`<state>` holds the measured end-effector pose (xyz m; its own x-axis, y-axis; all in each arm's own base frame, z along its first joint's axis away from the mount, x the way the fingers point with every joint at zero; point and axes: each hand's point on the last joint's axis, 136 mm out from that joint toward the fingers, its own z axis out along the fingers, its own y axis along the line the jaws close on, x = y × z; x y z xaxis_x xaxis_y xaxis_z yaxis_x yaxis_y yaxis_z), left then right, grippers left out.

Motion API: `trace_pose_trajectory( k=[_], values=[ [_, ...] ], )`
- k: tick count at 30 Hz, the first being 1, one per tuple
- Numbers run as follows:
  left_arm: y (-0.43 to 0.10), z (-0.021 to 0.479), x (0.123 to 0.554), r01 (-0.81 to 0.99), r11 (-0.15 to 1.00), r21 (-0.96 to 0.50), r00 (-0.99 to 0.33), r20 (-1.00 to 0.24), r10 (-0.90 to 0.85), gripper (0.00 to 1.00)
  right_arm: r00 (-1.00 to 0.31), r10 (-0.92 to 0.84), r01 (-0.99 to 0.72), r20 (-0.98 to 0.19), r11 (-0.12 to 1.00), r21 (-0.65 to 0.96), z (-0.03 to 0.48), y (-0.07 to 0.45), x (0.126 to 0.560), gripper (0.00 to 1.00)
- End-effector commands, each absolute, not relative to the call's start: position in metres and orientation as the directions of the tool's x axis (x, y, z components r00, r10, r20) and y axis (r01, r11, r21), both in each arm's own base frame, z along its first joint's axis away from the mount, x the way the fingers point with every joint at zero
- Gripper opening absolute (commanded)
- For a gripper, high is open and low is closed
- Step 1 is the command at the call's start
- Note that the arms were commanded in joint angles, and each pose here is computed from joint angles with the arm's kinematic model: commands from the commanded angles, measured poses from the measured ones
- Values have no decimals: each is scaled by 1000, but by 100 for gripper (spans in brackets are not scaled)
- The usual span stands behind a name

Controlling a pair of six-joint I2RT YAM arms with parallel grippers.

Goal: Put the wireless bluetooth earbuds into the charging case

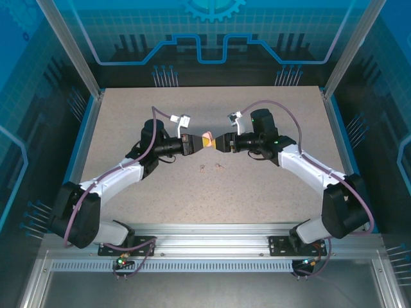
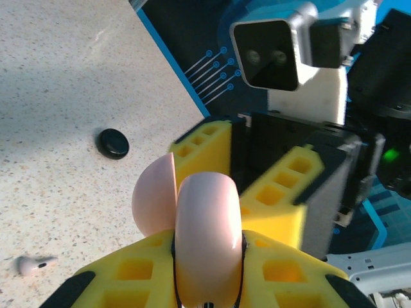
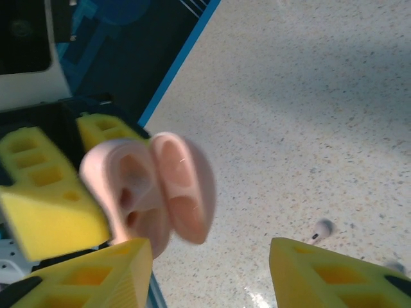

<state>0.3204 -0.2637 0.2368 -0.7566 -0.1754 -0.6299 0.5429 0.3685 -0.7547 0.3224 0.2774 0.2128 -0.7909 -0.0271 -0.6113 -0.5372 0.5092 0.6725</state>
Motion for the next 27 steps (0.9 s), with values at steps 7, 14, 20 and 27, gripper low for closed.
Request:
trace_pose_trajectory(
  k=[7,14,20,27],
  values=[
    [-275,268,307,632,299,-715,-710,-689,-147,0,-786,-11,-532,-618,520,668,208,276,333,46],
    [-278,267,305,632,293,-718,-714,-686,-139,0,-785,-32,-564,-618,449,693,217,287,330,39],
    [-280,268,304,636,289,-715,-710,-689,-142,0,-783,-47,-576,-620,428,696,221,289,329,14],
    [-278,264,310,617,322,-718,-712,-684,-161,9,-782,-45,-568,-622,462,681,221,285,331,0]
  ],
)
